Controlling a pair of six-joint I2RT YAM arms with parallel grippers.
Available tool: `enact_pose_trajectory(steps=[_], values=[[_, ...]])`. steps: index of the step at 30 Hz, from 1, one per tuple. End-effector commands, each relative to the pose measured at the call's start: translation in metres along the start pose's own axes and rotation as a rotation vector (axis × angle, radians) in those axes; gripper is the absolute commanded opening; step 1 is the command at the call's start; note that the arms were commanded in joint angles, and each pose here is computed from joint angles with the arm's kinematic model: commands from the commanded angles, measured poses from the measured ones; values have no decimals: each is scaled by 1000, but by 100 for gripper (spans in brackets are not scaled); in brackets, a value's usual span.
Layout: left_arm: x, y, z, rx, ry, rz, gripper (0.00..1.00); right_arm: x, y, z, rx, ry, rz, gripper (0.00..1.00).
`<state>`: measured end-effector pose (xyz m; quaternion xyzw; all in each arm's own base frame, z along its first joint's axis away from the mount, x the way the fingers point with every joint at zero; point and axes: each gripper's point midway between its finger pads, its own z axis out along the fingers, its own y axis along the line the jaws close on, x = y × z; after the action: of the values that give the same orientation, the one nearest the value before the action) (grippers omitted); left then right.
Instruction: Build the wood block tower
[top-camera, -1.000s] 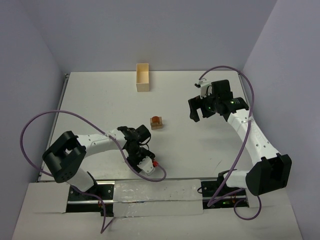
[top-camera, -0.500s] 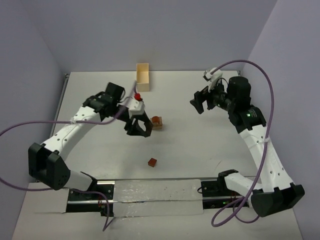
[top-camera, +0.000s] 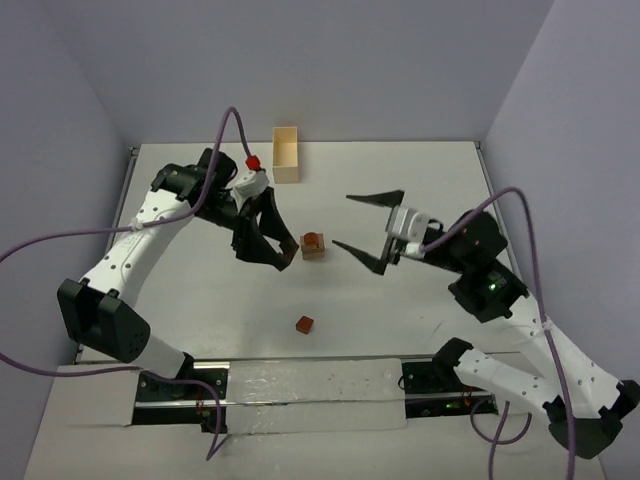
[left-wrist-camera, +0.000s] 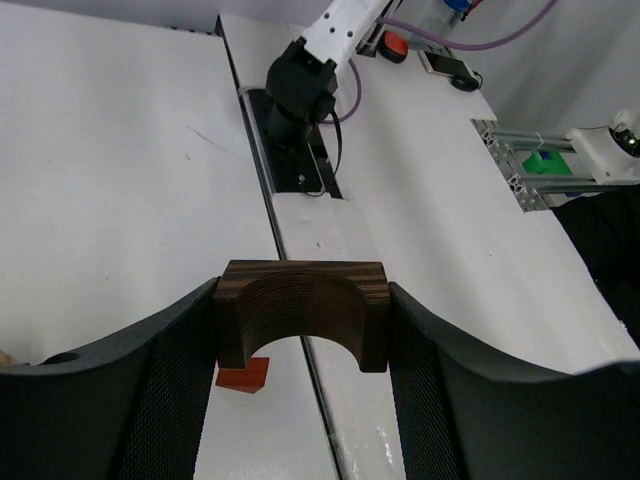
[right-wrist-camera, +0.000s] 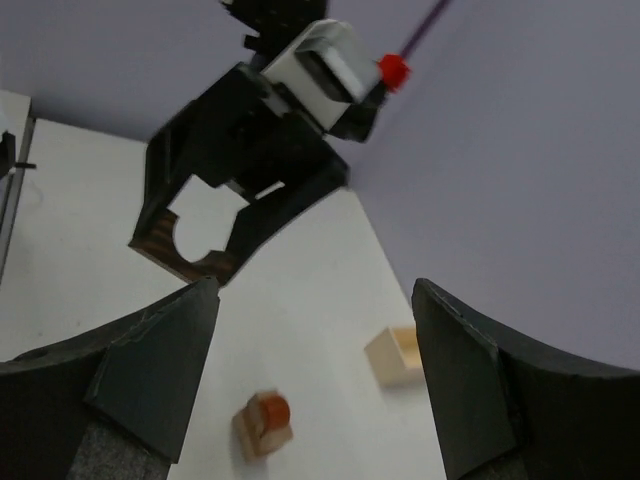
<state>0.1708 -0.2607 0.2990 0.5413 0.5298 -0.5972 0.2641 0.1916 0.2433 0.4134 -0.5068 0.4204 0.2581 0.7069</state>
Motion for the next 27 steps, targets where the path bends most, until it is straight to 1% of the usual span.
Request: enact_pose_trajectory(steps=[1,5,7,10,12,17,22,24,27], values=[[-83,-77,-10,157,-230,129,1,4,12,17,123,-100,-261,83],[-98,-97,-20,132,-231,182,1,0,21,30,210,-176,-358,83],[-102,-104,-25,112,-235,201,1,-5,22,38,230,-210,-375,83],[-103,-112,-27,101,-236,217,2,-10,27,45,219,-242,-388,83],[-103,-116,-28,99,-236,226,2,-10,36,48,206,-269,-427,83],[-99,-115,-27,101,-236,203,2,-19,51,53,198,-339,-558,84],[-100,-115,-27,102,-236,196,2,-23,75,60,135,-389,-693,83],[-100,-116,-27,102,-235,200,3,-21,81,63,116,-390,-731,84],[-100,-117,-27,103,-235,203,3,-20,86,72,104,-387,-745,83]])
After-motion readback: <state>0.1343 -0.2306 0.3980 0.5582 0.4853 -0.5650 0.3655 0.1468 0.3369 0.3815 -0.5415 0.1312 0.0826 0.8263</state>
